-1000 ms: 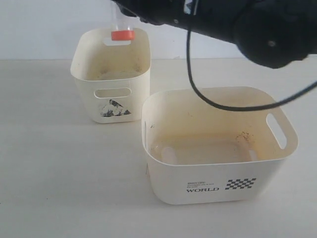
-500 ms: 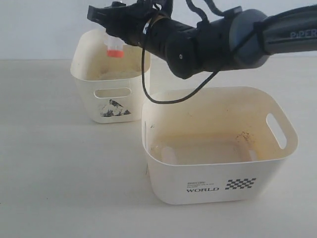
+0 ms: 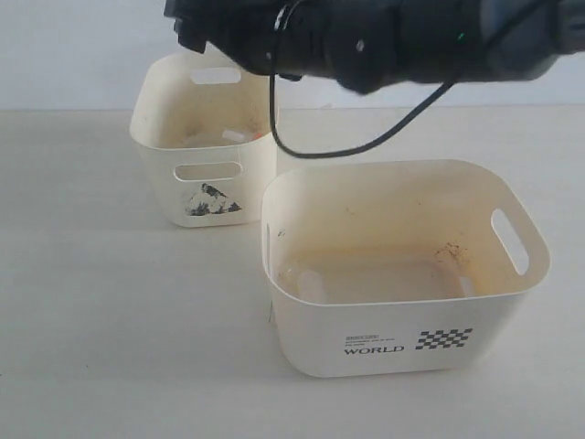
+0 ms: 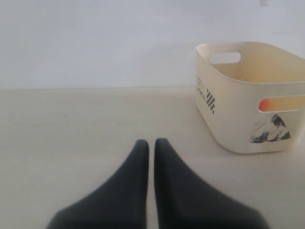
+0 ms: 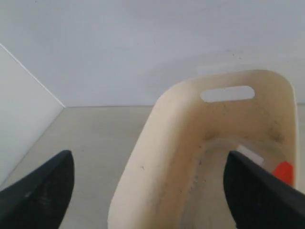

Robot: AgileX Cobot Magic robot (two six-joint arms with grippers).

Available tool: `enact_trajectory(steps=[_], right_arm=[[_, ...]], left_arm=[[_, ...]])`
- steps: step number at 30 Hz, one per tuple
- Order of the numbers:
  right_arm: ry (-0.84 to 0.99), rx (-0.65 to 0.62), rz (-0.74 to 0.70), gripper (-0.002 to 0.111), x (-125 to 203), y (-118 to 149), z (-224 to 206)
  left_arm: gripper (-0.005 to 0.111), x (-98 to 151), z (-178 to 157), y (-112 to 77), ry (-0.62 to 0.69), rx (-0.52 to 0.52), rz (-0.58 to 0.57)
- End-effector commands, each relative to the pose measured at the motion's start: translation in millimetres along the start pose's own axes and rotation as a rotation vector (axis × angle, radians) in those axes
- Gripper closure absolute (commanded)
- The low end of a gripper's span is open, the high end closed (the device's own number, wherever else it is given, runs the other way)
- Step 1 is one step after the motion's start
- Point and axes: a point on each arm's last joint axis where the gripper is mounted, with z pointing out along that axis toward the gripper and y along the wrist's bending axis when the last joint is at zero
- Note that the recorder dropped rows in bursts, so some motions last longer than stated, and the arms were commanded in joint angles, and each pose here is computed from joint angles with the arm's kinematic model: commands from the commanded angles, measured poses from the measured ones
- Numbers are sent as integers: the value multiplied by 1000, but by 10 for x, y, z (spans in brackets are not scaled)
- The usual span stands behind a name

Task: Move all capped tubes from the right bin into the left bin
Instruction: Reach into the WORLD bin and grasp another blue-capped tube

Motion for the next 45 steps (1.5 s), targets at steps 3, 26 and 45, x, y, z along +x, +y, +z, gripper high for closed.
enact_trajectory(steps=[3,26,45], right_arm=[[329,168,-114,46,-260,-143,-640],[793,340,4,37,722,-669,-1128],[757,288,113,37,1257,-758,-740]], left_arm=[[102,-15,-2,-1,-7,1,-13],[102,-12,-2,-1,-3,1,-13],[102,-12,-2,-1,-3,1,-13]])
